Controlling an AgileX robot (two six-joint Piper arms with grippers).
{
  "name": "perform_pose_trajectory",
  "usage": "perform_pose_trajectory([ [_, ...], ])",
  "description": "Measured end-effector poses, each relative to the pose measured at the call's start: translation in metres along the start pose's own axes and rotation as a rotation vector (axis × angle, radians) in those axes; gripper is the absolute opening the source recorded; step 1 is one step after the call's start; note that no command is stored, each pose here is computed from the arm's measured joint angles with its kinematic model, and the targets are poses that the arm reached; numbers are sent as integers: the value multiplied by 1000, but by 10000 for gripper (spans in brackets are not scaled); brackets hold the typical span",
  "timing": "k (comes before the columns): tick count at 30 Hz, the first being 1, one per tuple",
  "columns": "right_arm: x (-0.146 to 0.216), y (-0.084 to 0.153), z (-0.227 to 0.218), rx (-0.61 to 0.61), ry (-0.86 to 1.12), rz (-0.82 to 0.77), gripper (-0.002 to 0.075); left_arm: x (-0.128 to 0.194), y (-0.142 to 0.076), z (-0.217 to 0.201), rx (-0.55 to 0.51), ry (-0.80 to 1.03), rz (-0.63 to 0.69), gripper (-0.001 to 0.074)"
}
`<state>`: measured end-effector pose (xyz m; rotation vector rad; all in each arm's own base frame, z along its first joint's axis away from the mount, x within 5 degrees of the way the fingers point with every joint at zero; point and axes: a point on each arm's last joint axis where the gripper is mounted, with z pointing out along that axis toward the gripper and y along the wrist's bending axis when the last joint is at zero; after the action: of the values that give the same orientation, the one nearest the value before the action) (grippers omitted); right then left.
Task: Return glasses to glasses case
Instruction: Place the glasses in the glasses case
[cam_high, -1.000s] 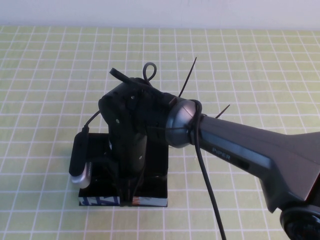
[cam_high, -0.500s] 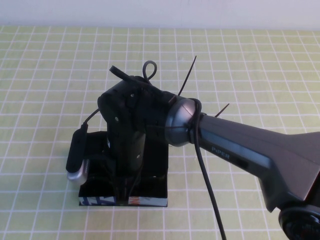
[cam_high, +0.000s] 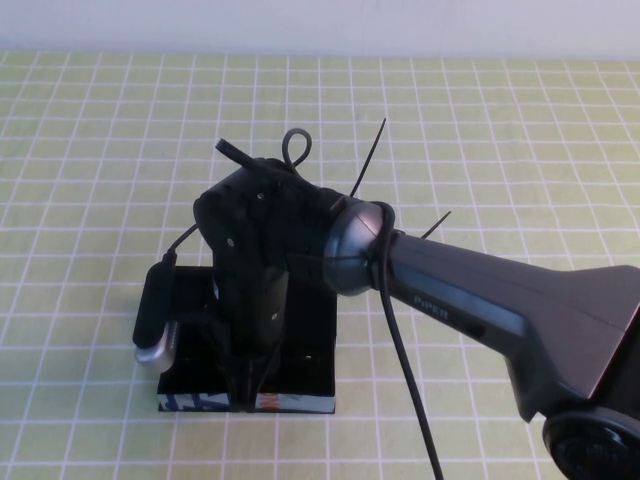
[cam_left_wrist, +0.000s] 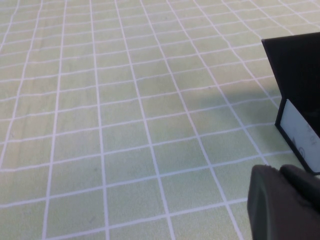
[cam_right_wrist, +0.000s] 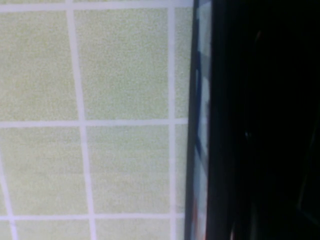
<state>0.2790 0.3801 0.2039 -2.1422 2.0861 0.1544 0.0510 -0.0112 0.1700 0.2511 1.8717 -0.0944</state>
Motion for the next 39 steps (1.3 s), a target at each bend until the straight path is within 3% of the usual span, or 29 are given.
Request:
perform_pose_trajectory([
  [12,0,-1,0,-4,-3,4,73,0,0,0,0,0,0,-4],
  [20,2,-2,-7,16,-6,0,316,0,0,0,0,0,0,-4],
  [30,8,-7,-44,109,-32,2,353,0,0,0,0,0,0,-4],
  [34,13,-9,-64,163,-43,76,300,0,0,0,0,0,0,-4],
  [39,18,-9,-85,223,-54,139,63,0,0,0,0,0,0,-4],
])
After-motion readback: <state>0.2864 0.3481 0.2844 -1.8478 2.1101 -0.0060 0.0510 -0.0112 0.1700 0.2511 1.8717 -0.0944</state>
